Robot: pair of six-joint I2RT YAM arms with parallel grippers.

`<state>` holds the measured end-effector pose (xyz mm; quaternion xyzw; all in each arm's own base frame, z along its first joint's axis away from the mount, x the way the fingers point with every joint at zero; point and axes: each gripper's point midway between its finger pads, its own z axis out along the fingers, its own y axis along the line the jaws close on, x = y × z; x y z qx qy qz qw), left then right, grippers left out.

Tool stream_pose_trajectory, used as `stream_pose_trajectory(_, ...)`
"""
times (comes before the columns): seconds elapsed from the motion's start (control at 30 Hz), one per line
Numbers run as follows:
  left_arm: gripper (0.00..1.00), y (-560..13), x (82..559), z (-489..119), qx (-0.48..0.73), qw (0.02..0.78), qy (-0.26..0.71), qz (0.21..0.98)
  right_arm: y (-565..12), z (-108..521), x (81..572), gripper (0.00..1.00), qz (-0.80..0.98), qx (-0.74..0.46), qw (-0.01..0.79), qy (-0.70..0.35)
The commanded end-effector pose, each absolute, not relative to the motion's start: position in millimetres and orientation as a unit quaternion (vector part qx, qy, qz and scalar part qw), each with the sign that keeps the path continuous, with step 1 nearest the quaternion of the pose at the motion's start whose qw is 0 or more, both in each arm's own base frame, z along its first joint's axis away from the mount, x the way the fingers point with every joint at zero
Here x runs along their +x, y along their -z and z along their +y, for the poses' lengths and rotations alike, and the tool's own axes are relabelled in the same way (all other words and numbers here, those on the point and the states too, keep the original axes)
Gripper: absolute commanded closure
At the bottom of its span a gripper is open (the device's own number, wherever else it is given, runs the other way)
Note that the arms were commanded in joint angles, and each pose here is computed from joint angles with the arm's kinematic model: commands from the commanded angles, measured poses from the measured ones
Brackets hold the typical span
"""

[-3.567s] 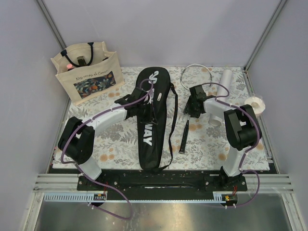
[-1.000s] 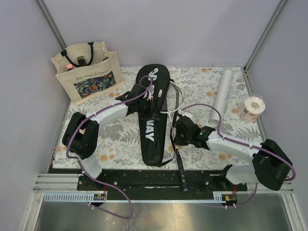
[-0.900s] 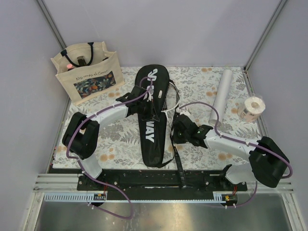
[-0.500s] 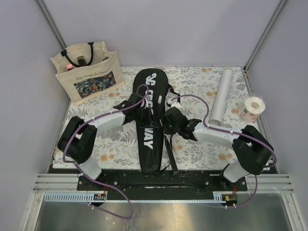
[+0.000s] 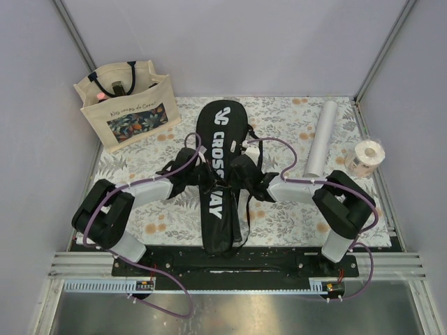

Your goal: Pack up the badminton gear

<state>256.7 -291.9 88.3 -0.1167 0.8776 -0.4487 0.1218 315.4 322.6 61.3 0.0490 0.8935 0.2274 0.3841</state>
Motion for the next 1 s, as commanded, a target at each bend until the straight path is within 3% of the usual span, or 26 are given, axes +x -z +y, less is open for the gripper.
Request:
stream_pose_trajectory(0.0, 1.00, -140.7, 256.7, -307.9, -0.107, 0.147, 0.530, 0.828, -105.8, 334.2, 358.7, 1.00, 0.823, 0.140, 0.477, -0.275)
stream_pose_trajectory(0.2, 0.98, -131.4, 256.8, -298.6, -0.102, 0.158, 0.495, 0.849, -104.0, 342.8, 355.9, 1.00, 0.800, 0.134, 0.487, -0.324)
stream_pose_trajectory(0.3, 0.78, -117.6, 261.0, -279.4, -0.085, 0.190, 0.421, 0.883, -104.1, 345.8, 349.3, 1.00, 0.800, 0.128, 0.477, -0.340)
stream_pose_trajectory(0.47, 0.57, -107.2, 253.9, -250.0, -0.065, 0.234, 0.336, 0.910, -102.2, 345.1, 345.3, 1.00, 0.798, 0.135, 0.471, -0.352)
stream_pose_trajectory(0.97, 0.52, -71.9, 194.1, -244.8, 0.001, 0.252, 0.245, 0.936, -98.1, 349.3, 343.8, 1.00, 0.797, 0.146, 0.458, -0.365)
